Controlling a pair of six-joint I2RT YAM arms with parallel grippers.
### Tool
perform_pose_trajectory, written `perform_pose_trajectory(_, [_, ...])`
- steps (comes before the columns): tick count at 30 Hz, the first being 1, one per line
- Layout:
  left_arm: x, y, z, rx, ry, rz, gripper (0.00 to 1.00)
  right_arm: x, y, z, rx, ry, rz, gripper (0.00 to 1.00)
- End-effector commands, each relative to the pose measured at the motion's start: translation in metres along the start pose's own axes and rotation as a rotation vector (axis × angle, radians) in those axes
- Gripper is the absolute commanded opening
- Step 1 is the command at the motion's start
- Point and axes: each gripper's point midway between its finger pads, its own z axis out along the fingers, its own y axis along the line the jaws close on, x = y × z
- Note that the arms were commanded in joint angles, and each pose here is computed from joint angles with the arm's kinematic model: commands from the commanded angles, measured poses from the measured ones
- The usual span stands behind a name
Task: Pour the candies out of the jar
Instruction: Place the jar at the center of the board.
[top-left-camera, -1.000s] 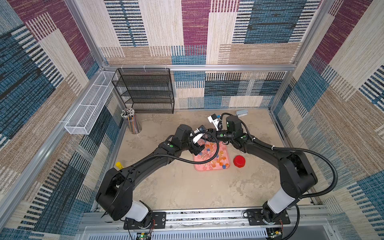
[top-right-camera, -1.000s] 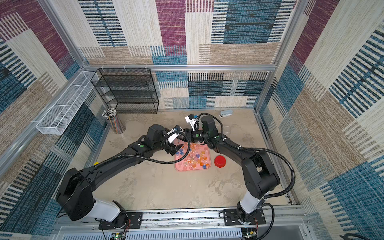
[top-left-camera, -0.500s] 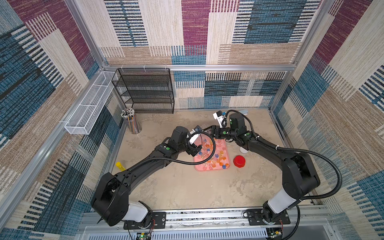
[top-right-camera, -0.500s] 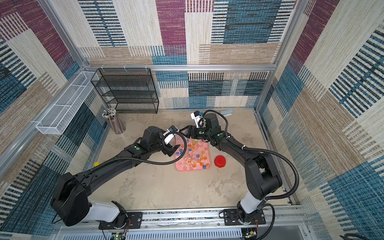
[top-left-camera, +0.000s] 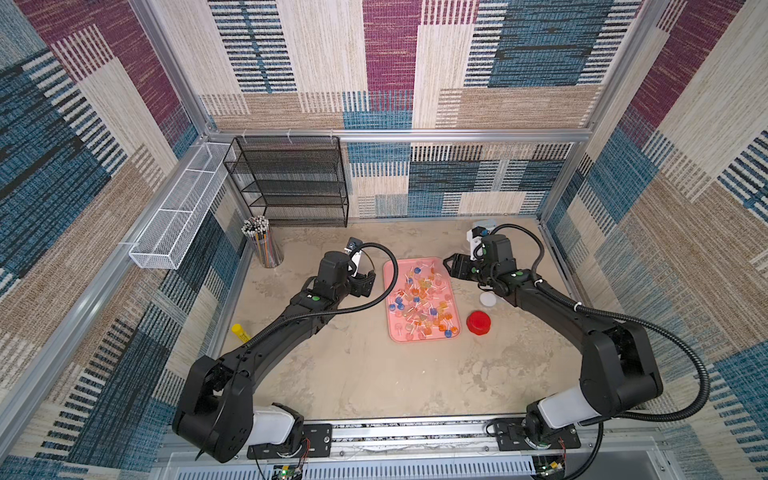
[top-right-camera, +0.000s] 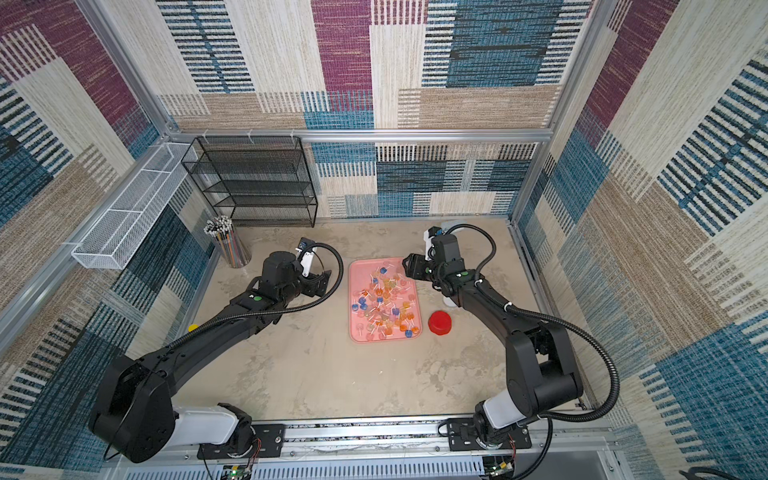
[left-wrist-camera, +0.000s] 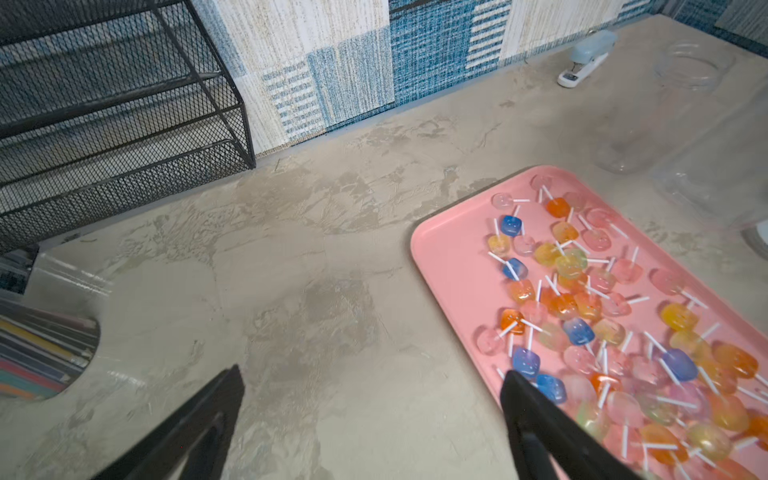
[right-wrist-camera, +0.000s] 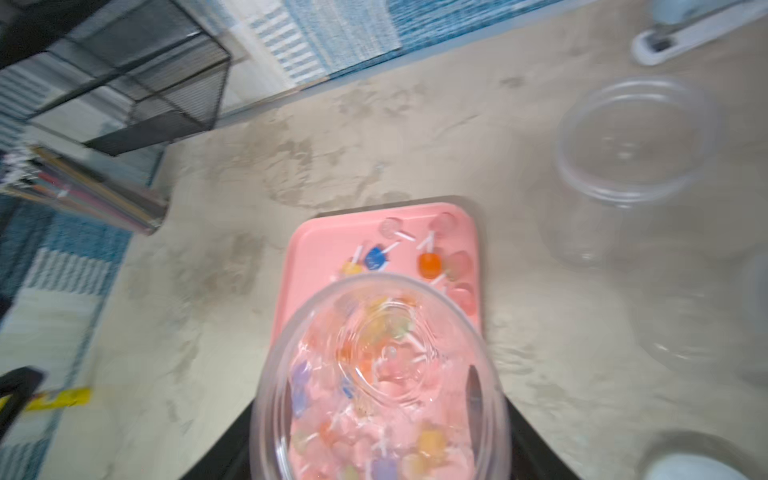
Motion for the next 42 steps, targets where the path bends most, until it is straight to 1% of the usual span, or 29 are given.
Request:
perform_pose_trajectory(1, [-0.009, 0.01, 0.0, -0.046, -0.04, -0.077, 0.99, -0.009, -0.048, -0.013, 0.269, -0.088, -0.054, 0.62])
perform_pose_trajectory(4, [-0.008, 0.014, -0.001, -0.065, -0.038, -0.083, 0.98, -0.004, -0.062, -0.015, 0.334, -0.1, -0.066, 0.63])
perform_pose_trajectory(9, [-0.007, 0.017, -0.002, -0.08, -0.037, -0.091, 0.98, 0.01, -0.077, -0.011, 0.378, -0.104, -0.057, 0.64])
perform_pose_trajectory(19, [-0.002, 0.014, -0.001, -0.067, -0.024, -0.104, 0.98, 0.029, -0.078, 0.011, 0.333, -0.065, -0.048, 0.67])
perform_pose_trajectory(23, [-0.001, 0.017, -0.002, -0.081, -0.026, -0.102, 0.98, 0.034, -0.079, 0.016, 0.332, -0.049, -0.045, 0.7])
perform_pose_trajectory(32, [0.002, 0.019, -0.002, -0.097, -0.023, -0.104, 0.98, 0.034, -0.075, 0.018, 0.308, -0.044, -0.032, 0.85])
perform_pose_trajectory(36, [0.004, 0.023, -0.004, -0.118, -0.021, -0.099, 0.98, 0.022, -0.065, 0.01, 0.279, -0.068, -0.018, 0.88])
perform_pose_trajectory(40, [0.001, 0.03, -0.009, -0.151, -0.038, -0.088, 0.98, -0.008, -0.05, -0.01, 0.234, -0.151, -0.009, 0.91])
perform_pose_trajectory(42, [0.001, 0.036, -0.012, -0.167, -0.045, -0.084, 0.98, -0.026, -0.05, -0.024, 0.221, -0.208, 0.012, 0.92])
